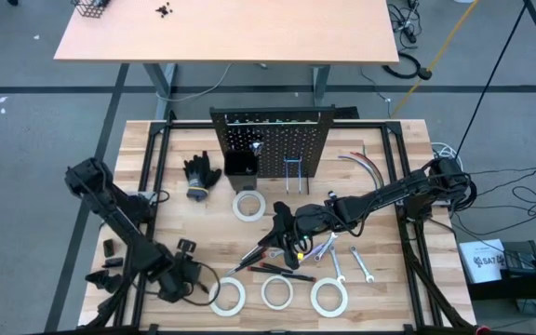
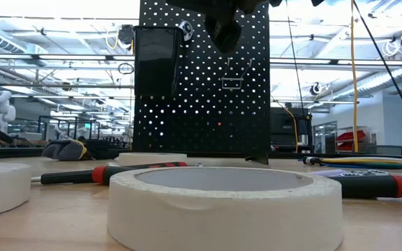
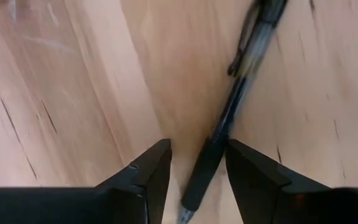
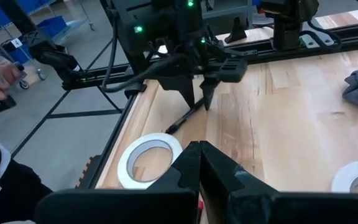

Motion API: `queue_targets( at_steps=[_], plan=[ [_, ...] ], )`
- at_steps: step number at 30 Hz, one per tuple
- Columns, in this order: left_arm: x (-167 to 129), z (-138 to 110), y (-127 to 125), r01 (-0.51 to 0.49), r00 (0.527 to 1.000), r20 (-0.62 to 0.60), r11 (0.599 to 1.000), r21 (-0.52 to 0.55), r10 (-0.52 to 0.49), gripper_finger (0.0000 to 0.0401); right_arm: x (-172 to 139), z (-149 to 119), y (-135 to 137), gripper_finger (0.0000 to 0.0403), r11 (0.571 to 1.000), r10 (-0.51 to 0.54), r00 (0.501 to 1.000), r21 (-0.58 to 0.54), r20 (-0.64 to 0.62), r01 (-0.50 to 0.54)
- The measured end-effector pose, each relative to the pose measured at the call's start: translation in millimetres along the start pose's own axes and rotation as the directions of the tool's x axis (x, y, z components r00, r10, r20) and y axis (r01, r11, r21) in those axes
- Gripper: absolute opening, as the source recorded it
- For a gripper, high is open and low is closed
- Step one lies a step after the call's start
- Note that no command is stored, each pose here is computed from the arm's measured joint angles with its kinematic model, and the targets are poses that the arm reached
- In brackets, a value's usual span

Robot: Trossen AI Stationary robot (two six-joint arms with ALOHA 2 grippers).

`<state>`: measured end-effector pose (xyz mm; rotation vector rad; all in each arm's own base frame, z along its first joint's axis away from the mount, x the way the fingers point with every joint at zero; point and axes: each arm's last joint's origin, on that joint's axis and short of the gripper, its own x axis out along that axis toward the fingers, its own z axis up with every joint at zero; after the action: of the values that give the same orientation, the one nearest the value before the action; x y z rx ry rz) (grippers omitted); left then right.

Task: Hang tools onto peg board
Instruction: Put the black pen into the black bin on the peg board

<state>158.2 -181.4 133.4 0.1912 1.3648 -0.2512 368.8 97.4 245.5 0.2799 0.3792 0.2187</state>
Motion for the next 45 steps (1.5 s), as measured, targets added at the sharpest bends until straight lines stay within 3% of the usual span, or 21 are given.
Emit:
queue_targets(
  at_steps=[10,15,24,40,45],
  plan=[
    [6.0,13.9,30.5,0.018,1.000,-0.007,0.988,-0.155,-0.019,0.0156,0.1,-4.2,7.2,0.0000,1.000,0.016,1.000,0.021,-0.024,-0.016],
    [6.8,17.0,34.1,0.035,0.999,0.006,0.994,-0.105,-0.035,0.0156,0.0,-6.5,11.3,0.0000,0.999,0.023,0.999,0.027,-0.035,-0.022],
    [8.4,26.7,56.9,0.031,0.999,0.018,0.981,-0.190,-0.028,0.0156,0.0,-6.5,11.3,0.0000,0.999,0.022,0.999,0.031,-0.035,-0.021],
    [9.7,49.9,121.5,0.015,0.987,0.153,0.919,-0.395,0.050,0.0156,0.0,-7.3,10.7,0.0000,1.000,0.016,0.999,0.020,-0.043,-0.015],
    [6.2,51.1,120.0,0.061,0.987,0.161,0.933,-0.354,-0.004,0.0156,-0.1,-8.9,9.6,0.0000,1.000,-0.003,0.998,0.013,-0.057,0.004]
  ],
)
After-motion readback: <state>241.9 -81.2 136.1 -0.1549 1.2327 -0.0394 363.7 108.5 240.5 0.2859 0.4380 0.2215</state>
